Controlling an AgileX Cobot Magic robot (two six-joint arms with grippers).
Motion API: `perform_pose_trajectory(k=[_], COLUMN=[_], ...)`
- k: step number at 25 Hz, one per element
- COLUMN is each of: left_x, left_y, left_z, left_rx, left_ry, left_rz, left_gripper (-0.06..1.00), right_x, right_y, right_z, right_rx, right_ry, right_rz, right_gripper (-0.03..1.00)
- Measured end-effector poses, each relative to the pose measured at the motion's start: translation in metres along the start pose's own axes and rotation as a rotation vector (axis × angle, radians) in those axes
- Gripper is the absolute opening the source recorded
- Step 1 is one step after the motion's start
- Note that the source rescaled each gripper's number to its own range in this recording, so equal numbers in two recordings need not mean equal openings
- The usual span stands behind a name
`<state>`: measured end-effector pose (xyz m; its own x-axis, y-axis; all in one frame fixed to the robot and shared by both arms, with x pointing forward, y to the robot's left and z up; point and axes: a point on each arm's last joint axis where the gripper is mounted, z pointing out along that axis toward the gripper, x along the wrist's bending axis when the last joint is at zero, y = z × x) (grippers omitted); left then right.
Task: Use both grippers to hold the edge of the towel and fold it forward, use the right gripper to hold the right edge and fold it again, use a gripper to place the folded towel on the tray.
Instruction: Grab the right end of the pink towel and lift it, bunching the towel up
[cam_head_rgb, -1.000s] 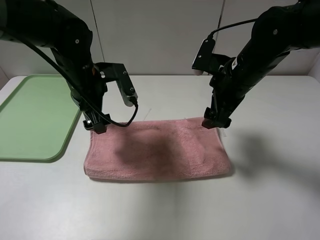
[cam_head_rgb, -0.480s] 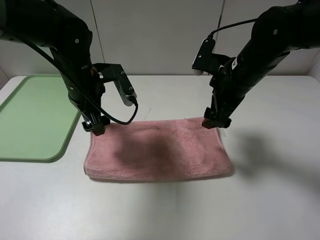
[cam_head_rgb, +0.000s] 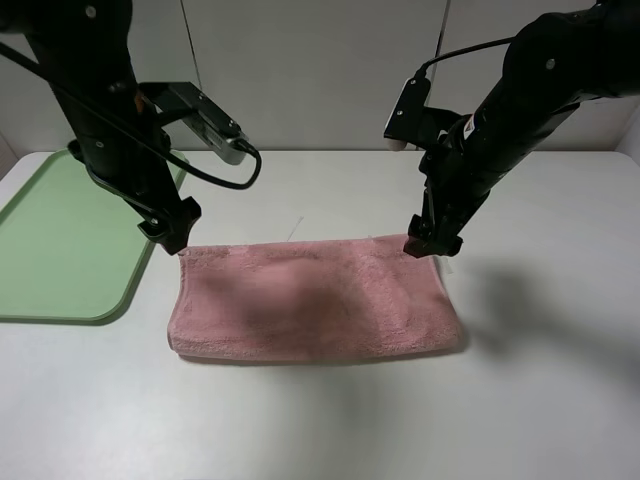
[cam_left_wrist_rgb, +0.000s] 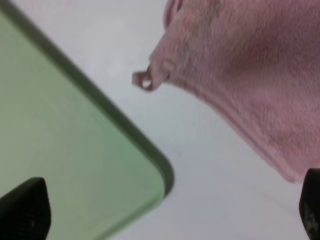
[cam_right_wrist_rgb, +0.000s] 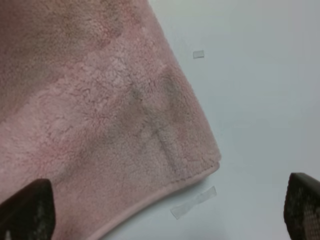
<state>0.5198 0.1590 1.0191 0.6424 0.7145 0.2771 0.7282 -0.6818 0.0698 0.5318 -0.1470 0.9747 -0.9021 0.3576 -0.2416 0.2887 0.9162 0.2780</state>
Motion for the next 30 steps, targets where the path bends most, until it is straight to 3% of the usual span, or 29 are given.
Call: perform_pose_trajectory(k=[4, 13, 24, 30], left_x=[0.005, 0.011, -0.011, -0.024], left_y=[-0.012, -0.061, -0.169, -0.228], left_z=[-0.028, -0.083, -0.104, -0.106], left_rx=[-0.064, -0.137, -0.298, -0.454], left_ry=[0.015, 0.037, 0.010, 0.011], left_rz=[-0.079, -0.151, -0.249, -0.342], left_gripper=[1.00, 1.00, 1.00, 1.00], right_x=[0.000, -0.003, -0.003, -0.003], right_y=[0.000, 0.001, 0.001, 0.001], right_z=[0.000, 0.000, 0.000, 0.000], right_rx=[0.000, -0.008, -0.013, -0.013], right_ry=[0.000, -0.028, -0.033, -0.033], right_rz=[0.000, -0.021, -0.021, -0.021], right_gripper=[1.00, 1.00, 1.00, 1.00])
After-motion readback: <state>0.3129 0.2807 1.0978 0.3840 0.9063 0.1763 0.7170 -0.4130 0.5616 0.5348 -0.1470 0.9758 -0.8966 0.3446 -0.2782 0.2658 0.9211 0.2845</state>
